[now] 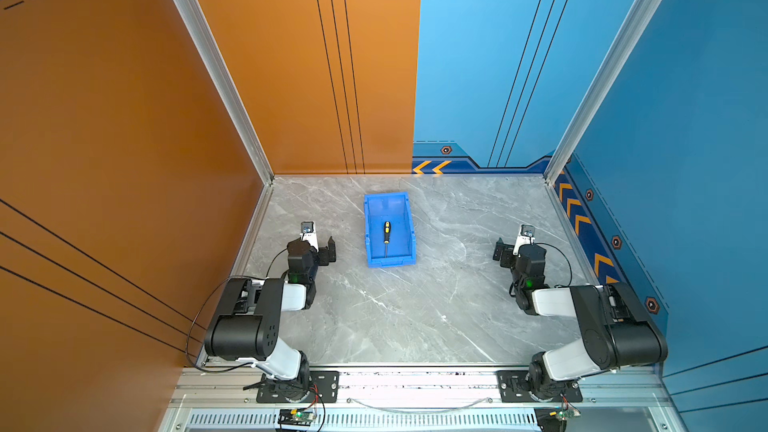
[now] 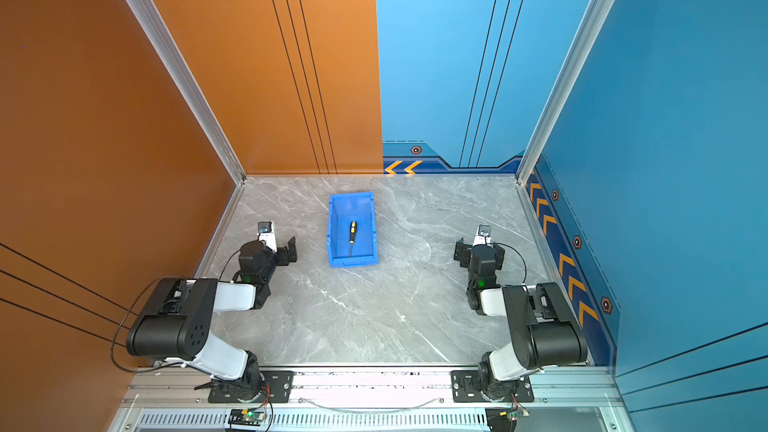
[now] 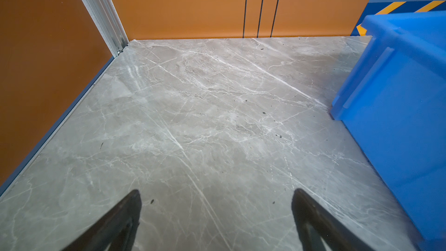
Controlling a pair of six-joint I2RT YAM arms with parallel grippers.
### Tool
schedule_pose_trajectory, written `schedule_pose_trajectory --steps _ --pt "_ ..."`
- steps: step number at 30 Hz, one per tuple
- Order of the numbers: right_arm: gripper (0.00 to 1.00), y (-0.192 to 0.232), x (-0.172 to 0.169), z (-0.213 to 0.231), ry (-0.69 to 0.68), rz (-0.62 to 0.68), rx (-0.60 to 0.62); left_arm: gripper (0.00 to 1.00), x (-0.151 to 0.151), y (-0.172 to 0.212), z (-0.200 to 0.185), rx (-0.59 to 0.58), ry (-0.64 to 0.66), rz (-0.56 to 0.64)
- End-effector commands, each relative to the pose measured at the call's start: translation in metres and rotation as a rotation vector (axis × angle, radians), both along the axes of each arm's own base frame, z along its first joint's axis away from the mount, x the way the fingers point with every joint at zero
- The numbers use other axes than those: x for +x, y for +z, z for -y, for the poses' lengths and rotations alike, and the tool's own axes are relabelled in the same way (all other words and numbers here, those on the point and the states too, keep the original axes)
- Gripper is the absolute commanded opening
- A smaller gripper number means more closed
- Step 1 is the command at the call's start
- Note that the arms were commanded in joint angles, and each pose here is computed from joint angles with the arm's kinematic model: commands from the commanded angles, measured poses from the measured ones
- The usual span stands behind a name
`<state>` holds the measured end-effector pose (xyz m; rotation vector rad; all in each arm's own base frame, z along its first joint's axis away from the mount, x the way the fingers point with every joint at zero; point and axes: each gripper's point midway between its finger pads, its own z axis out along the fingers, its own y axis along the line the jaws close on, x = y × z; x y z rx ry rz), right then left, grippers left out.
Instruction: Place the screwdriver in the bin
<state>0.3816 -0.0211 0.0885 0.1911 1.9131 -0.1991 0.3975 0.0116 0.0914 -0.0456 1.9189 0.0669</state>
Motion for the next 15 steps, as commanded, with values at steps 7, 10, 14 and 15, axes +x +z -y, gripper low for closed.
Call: schedule_pose_trajectory --steps 7,10,14,15 --pt "1.0 0.0083 0.0056 0.0122 -0.048 0.044 0.01 0.98 -0.0007 -0.0018 0.0021 0.019 0.002 0.001" --pt "1.0 0.0079 0.0053 0.0123 -0.049 0.042 0.009 0.98 -0.0007 -0.0021 0.0028 0.022 0.0 -0.001" --pt "1.0 0.0083 0.0056 0.0125 -0.049 0.044 0.009 0.98 -0.0005 -0.0022 0.0028 0.024 0.0 -0.002" --pt "1.0 0.0082 0.0055 0.0125 -0.049 0.043 0.01 0.98 -0.0008 -0.0018 0.003 0.024 0.0 -0.001"
